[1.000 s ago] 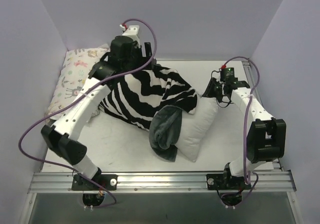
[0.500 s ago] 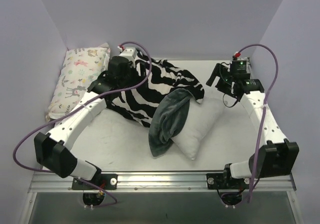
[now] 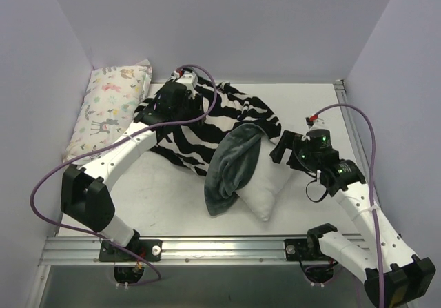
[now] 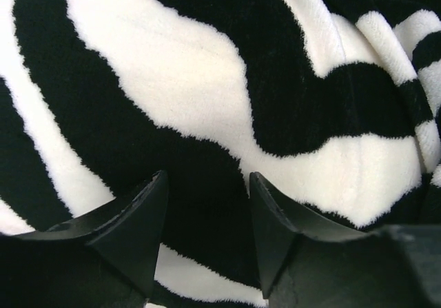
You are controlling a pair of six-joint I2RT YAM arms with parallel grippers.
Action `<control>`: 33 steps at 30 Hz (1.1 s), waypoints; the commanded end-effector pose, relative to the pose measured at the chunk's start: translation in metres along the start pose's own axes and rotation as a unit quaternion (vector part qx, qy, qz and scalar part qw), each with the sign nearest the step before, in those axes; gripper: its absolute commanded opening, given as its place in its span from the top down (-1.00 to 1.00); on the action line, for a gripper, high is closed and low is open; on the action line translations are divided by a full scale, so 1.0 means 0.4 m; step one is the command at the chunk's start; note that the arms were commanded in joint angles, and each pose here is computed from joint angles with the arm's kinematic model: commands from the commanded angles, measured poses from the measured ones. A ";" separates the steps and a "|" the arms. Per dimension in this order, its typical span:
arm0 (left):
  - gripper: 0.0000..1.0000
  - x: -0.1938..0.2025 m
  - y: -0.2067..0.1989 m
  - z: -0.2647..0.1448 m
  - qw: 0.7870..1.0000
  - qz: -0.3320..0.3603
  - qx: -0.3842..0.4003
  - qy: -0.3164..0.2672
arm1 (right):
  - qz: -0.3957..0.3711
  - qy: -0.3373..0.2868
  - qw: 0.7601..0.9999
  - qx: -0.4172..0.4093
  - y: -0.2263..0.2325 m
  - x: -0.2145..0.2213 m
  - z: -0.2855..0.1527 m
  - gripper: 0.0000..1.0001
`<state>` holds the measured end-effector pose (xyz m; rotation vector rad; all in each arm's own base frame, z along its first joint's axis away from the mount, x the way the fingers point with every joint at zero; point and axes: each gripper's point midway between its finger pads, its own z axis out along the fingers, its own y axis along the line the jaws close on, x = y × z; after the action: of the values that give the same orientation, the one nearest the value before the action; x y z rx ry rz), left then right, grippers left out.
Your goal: Remove the pillowcase from the pillow
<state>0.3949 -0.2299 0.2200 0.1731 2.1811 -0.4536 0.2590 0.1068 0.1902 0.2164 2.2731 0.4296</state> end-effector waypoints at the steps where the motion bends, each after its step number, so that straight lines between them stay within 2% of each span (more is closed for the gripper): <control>1: -0.14 -0.030 0.005 0.011 1.000 -0.006 -0.005 -0.024 | 0.021 -0.015 0.999 -0.025 0.006 0.024 0.015 -0.88; 5: 0.20 -0.023 0.013 0.016 1.000 -0.008 -0.012 -0.021 | 0.026 -0.018 0.998 -0.058 0.025 0.041 0.009 -0.92; 8: 0.25 -0.022 0.014 0.021 1.000 -0.009 -0.014 -0.018 | 0.033 -0.016 0.995 -0.093 0.056 0.049 -0.002 -0.93; 10: -0.19 -0.025 -0.001 0.017 1.000 -0.010 0.000 -0.017 | 0.036 -0.019 0.994 -0.099 0.062 0.057 0.002 -0.95; 13: -0.65 -0.039 -0.015 0.006 1.000 -0.011 0.010 -0.025 | 0.047 -0.018 0.992 -0.115 0.079 0.063 0.021 -0.99; 16: -0.73 -0.038 -0.024 0.002 0.999 -0.010 0.020 -0.024 | 0.062 0.003 0.990 -0.130 0.090 0.096 0.062 -1.00; 19: -0.73 -0.023 -0.025 0.016 1.000 -0.011 0.019 -0.016 | 0.070 0.004 0.989 -0.134 0.100 0.099 0.104 -1.00; 22: -0.68 0.005 -0.025 0.038 1.000 -0.013 0.017 -0.001 | 0.074 0.010 0.991 -0.113 0.087 0.111 0.146 -0.96; 23: -0.60 0.014 -0.024 0.045 1.000 -0.013 0.017 0.003 | 0.074 0.006 0.991 -0.112 0.087 0.108 0.154 -0.91; 24: -0.54 0.028 -0.023 0.056 1.000 -0.014 0.015 0.012 | 0.073 0.010 0.992 -0.105 0.080 0.115 0.164 -0.80; 25: -0.50 0.036 -0.023 0.061 1.000 -0.014 0.016 0.015 | 0.073 0.009 0.992 -0.100 0.077 0.112 0.168 -0.45; 26: -0.34 0.043 -0.021 0.070 1.000 -0.014 0.014 0.019 | 0.072 0.013 0.993 -0.094 0.073 0.116 0.171 -0.16; 28: -0.17 0.049 -0.019 0.074 1.000 -0.015 0.013 0.022 | 0.063 0.015 0.995 -0.081 0.066 0.110 0.177 0.38; 31: 0.36 0.050 -0.014 0.077 1.000 -0.015 0.007 0.023 | 0.047 0.008 0.997 -0.053 0.047 0.091 0.172 1.00; 32: 0.51 0.044 -0.011 0.074 1.000 -0.014 0.002 0.022 | 0.044 0.022 0.998 -0.031 0.027 0.104 0.166 1.00; 33: 0.76 0.043 0.007 0.071 0.999 -0.013 -0.019 0.023 | 0.041 0.017 0.999 -0.025 0.023 0.096 0.157 1.00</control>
<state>0.4056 -0.2413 0.1941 0.1425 2.2203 -0.4679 0.2827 0.1571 0.1331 0.2743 2.2429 0.6742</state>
